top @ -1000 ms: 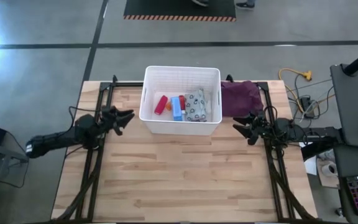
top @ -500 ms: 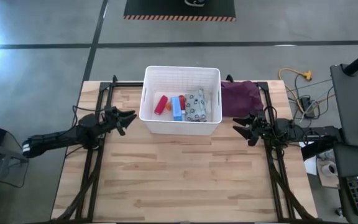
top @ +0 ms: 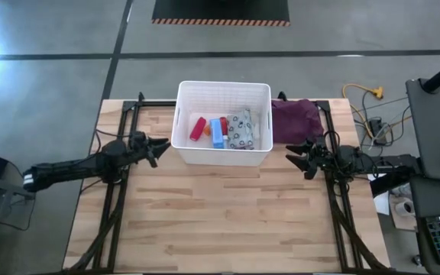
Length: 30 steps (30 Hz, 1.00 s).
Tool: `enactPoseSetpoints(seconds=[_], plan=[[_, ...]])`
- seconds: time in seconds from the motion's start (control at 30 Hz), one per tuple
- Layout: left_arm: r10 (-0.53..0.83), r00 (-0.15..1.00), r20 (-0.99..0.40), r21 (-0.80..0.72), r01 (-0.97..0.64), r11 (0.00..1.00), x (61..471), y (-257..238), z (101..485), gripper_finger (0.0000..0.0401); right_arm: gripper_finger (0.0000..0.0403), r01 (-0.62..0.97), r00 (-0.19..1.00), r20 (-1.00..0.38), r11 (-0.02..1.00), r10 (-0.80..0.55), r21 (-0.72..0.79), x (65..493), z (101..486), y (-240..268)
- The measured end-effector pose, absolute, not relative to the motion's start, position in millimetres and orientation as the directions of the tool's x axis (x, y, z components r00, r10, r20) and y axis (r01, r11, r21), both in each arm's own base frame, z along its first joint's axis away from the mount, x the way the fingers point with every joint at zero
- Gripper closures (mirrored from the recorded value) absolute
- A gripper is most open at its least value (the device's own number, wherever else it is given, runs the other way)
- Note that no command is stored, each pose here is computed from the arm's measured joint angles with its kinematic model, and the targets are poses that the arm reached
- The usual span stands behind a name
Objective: Pick & place medical supplies in basket/bin
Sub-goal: Return to Home Position
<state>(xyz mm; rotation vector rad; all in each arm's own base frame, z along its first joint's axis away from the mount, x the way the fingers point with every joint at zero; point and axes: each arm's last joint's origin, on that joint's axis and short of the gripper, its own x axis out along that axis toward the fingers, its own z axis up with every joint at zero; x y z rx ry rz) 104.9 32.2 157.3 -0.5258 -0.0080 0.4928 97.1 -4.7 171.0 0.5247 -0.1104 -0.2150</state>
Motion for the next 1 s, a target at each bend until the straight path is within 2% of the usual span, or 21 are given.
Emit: enactPoseSetpoints(seconds=[0.7,1.0], plan=[[0.449,0.867,-0.216,-0.454,-0.496,0.740,109.8,33.4,147.7,0.0256,0.0147,0.175,0.972,0.050,0.844,-0.232,0.508,97.1,171.0,-4.7],[0.449,0.867,-0.216,-0.454,-0.496,0.740,109.8,33.4,147.8,0.0256,0.0154,0.175,0.972,0.050,0.844,-0.232,0.508,97.1,171.0,-4.7]])
